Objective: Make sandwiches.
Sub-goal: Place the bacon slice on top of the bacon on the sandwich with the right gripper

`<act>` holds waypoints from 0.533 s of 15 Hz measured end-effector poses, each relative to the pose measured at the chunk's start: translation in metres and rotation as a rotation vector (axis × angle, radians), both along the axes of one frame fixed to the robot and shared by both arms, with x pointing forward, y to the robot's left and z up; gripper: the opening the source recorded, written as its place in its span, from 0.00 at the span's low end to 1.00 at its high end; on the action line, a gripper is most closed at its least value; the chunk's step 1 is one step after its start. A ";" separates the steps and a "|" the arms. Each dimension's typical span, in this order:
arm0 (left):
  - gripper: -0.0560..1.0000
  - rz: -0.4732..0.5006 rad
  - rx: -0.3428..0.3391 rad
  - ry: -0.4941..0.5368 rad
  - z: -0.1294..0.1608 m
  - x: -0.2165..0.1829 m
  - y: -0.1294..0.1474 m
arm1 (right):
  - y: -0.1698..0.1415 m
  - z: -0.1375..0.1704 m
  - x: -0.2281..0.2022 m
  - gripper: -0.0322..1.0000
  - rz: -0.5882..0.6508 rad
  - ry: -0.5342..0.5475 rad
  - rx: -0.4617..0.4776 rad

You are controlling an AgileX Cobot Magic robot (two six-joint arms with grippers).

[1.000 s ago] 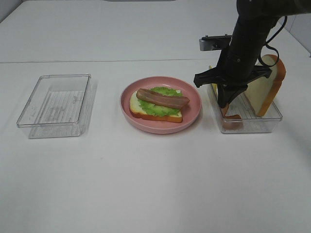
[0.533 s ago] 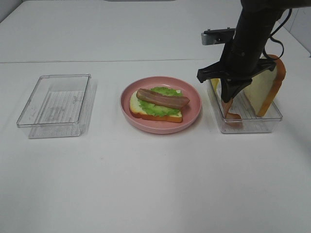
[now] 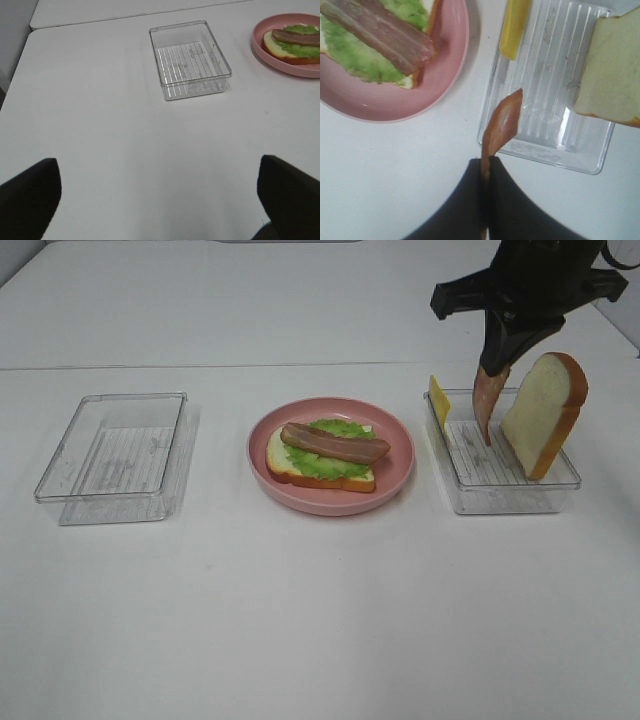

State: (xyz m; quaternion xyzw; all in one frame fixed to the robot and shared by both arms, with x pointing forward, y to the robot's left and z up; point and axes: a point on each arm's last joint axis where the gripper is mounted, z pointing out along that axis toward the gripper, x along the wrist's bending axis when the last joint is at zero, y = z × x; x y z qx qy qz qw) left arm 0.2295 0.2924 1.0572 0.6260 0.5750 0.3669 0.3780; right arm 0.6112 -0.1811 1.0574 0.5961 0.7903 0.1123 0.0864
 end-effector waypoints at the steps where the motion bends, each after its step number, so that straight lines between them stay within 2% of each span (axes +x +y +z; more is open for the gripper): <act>1: 0.99 0.000 0.000 0.000 0.000 0.000 0.000 | 0.010 0.011 -0.001 0.05 0.017 -0.021 0.026; 3: 0.99 0.000 0.000 0.000 0.000 0.000 0.000 | 0.041 0.028 -0.006 0.05 0.079 -0.085 0.108; 5: 0.99 0.000 0.000 0.000 0.000 0.000 0.000 | 0.061 0.031 -0.010 0.05 0.111 -0.111 0.174; 6: 0.99 0.000 0.000 0.000 0.000 0.000 0.000 | 0.068 0.029 -0.010 0.05 0.120 -0.112 0.192; 8: 0.99 0.000 0.000 0.000 0.000 0.000 0.000 | 0.097 0.003 -0.005 0.05 0.144 -0.086 0.249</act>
